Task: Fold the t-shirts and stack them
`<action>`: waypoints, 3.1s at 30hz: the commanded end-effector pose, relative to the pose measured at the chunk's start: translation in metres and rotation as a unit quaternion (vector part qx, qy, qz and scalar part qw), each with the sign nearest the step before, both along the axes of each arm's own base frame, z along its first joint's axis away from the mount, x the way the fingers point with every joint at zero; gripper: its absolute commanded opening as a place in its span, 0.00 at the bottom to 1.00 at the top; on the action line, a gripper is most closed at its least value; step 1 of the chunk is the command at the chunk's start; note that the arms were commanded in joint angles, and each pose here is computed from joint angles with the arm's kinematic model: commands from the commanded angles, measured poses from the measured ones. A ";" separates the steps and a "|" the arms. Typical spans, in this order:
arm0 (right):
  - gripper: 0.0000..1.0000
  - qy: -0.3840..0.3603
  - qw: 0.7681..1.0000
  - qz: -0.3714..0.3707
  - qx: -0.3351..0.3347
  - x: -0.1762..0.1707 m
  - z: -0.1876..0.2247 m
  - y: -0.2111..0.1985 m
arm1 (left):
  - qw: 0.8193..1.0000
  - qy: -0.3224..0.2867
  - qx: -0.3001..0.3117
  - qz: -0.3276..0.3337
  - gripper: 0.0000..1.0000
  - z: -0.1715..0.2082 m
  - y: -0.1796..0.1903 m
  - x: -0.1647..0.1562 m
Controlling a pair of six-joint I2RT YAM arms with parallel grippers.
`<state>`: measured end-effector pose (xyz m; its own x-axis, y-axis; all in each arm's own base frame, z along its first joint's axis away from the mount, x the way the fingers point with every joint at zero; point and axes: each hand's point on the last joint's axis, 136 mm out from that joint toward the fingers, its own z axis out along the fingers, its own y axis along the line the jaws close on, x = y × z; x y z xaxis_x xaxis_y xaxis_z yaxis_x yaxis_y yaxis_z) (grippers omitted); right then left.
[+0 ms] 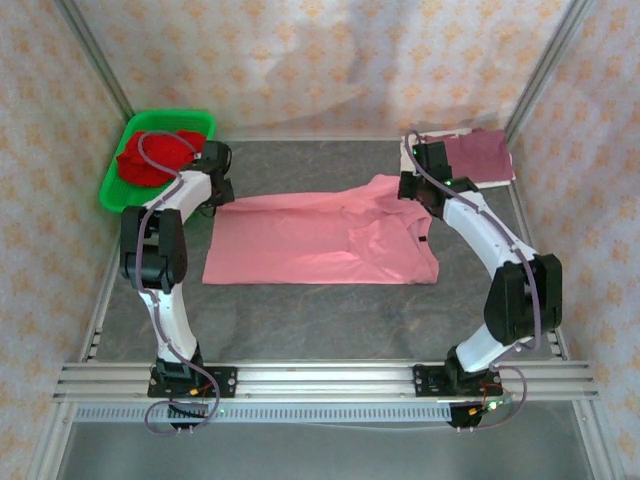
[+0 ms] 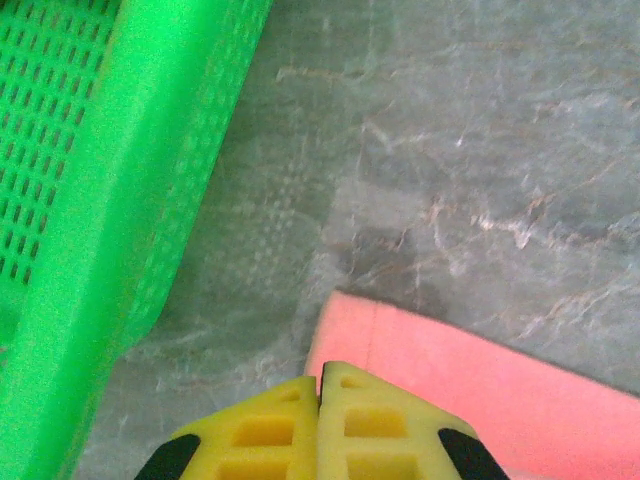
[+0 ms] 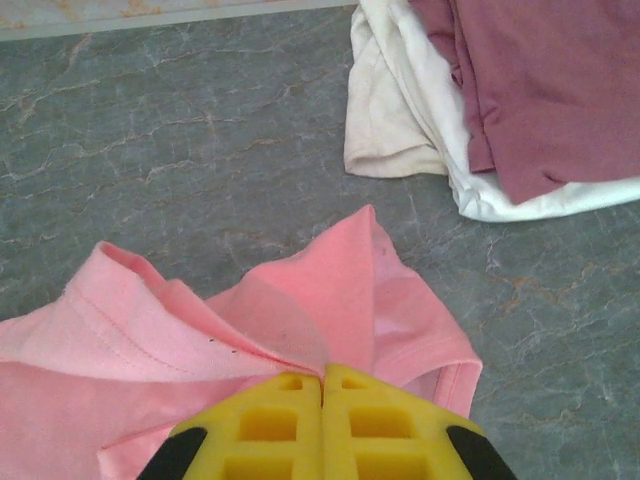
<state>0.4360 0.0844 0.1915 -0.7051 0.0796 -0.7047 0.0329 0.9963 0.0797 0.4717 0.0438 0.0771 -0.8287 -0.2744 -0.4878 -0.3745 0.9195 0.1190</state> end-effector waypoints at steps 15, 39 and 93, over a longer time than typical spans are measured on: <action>0.00 -0.052 0.998 -0.007 0.022 -0.015 0.030 -0.005 | 0.999 -0.033 0.023 0.018 0.00 0.031 0.010 -0.010; 0.00 -0.179 0.980 0.030 -0.085 0.078 0.072 0.002 | 0.998 -0.010 0.050 0.022 0.00 0.030 0.019 0.032; 0.00 -0.088 0.995 -0.005 -0.043 0.018 0.021 -0.018 | 0.997 0.017 0.073 0.029 0.00 0.027 0.024 -0.008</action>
<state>0.4663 0.0748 0.2123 -0.5604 -0.0265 -0.8278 -0.0024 0.9995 -0.0304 0.4672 0.0611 0.0887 -0.8573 -0.2459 -0.4522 -0.3841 0.8905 0.2440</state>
